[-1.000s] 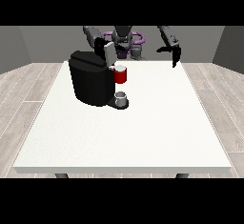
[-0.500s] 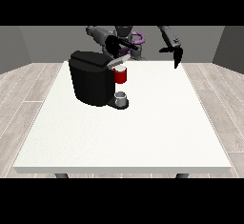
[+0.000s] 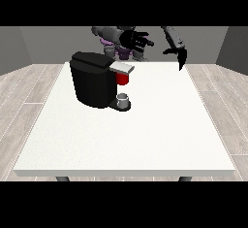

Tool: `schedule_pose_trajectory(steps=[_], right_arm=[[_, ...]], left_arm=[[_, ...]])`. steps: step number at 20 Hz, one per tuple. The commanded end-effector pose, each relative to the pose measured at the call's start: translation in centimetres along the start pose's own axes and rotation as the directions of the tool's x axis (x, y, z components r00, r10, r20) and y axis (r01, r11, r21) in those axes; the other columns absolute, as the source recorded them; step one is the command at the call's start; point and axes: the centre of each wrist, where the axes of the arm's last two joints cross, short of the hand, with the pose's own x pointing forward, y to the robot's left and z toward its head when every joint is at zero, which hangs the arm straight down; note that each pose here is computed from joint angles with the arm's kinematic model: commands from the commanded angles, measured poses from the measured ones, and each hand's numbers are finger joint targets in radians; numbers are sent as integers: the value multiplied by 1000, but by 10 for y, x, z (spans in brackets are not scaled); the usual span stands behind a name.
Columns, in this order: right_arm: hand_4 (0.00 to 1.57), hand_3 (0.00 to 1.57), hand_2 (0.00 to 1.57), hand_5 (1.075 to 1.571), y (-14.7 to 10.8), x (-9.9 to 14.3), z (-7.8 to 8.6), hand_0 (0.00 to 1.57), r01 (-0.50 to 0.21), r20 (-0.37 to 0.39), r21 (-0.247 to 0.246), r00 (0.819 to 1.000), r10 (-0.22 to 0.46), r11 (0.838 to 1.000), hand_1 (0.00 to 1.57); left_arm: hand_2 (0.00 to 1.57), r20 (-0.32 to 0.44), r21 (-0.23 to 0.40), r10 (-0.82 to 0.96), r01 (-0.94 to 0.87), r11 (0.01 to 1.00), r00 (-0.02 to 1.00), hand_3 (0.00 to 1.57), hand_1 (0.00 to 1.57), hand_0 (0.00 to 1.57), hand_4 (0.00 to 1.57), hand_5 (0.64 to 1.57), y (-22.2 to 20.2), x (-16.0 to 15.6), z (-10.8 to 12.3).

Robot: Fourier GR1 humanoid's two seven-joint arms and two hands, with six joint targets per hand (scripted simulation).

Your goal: Insert the coffee pod into the coffee machine and close the lid

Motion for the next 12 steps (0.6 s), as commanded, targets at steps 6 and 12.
schedule_pose_trajectory(steps=[6, 12], right_arm=[[487, 0, 0, 1571, 48, -9, 37, 0, 24, 51, 155, 998, -32, 988, 0], [461, 0, 0, 1571, 74, -32, 105, 0, 185, 70, 317, 974, -217, 930, 0]], left_arm=[[0, 5, -21, 1, -1, 1000, 1000, 0, 0, 0, 270, 1571, -32, -28, 3], [0, -15, -9, 19, -19, 1000, 1000, 0, 0, 0, 168, 1571, -13, -28, 16]])
